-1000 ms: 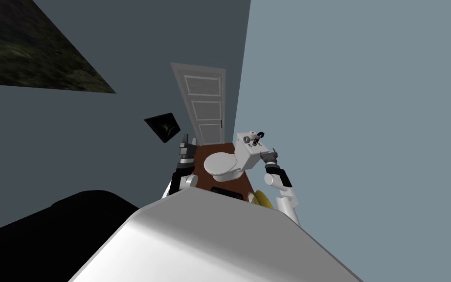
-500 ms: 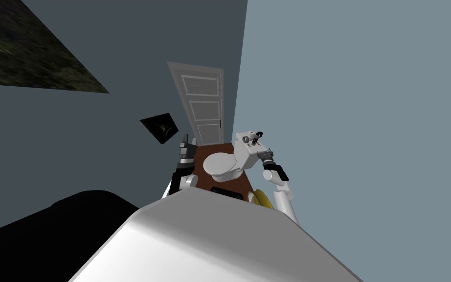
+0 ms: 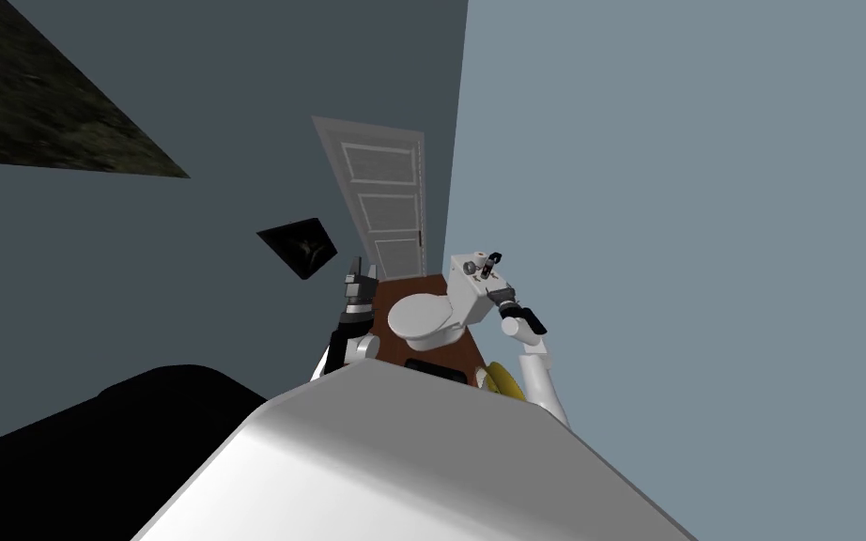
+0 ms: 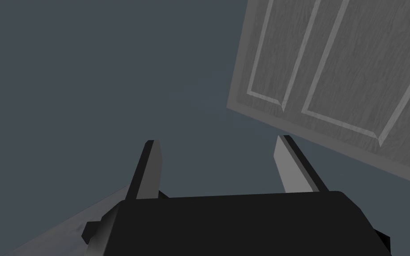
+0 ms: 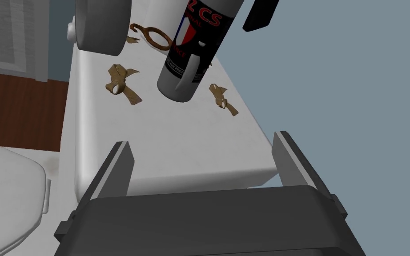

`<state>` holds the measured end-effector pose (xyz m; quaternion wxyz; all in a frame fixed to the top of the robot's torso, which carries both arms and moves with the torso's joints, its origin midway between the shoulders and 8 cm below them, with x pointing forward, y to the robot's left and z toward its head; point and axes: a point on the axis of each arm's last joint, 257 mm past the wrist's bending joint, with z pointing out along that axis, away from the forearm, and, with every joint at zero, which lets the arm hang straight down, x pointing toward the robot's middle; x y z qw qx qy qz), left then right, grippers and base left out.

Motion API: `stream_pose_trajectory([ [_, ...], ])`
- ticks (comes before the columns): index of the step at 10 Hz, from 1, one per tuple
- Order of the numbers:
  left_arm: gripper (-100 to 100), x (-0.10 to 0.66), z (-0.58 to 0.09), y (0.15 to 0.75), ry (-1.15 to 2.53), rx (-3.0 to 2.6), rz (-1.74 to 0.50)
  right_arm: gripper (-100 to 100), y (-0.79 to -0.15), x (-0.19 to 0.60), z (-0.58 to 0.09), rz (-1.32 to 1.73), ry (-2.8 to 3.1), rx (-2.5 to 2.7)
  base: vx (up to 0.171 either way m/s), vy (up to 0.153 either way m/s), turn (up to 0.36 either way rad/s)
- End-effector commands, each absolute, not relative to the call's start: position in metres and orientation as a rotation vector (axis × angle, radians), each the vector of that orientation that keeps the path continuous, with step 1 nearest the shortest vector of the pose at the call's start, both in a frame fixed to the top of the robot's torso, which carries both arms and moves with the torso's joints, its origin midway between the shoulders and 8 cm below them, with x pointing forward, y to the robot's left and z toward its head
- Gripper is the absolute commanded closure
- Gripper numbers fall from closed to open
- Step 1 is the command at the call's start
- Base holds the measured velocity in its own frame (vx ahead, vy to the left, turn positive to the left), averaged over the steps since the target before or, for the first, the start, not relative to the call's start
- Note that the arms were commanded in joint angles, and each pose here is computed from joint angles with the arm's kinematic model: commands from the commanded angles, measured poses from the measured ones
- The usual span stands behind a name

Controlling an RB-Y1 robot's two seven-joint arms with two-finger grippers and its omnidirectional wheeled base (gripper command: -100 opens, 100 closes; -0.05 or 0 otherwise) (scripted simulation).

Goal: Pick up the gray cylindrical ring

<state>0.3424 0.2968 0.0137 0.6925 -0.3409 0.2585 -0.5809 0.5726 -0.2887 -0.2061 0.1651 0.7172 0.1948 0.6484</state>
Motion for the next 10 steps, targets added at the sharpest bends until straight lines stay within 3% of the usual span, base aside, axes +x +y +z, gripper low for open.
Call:
stream_pose_trajectory([
  [1, 0, 0.342, 0.014, 0.297, 0.577, -0.762, -1.298, -100, -0.281, 0.575, -0.213, 1.845, 0.563, 2.101, 0.032, 0.013, -0.044],
  [10, 0, 0.342, 0.014, 0.297, 0.577, -0.762, -1.298, -100, -0.19, 0.613, -0.22, 1.914, 0.604, 2.503, 0.049, 0.015, -0.081],
])
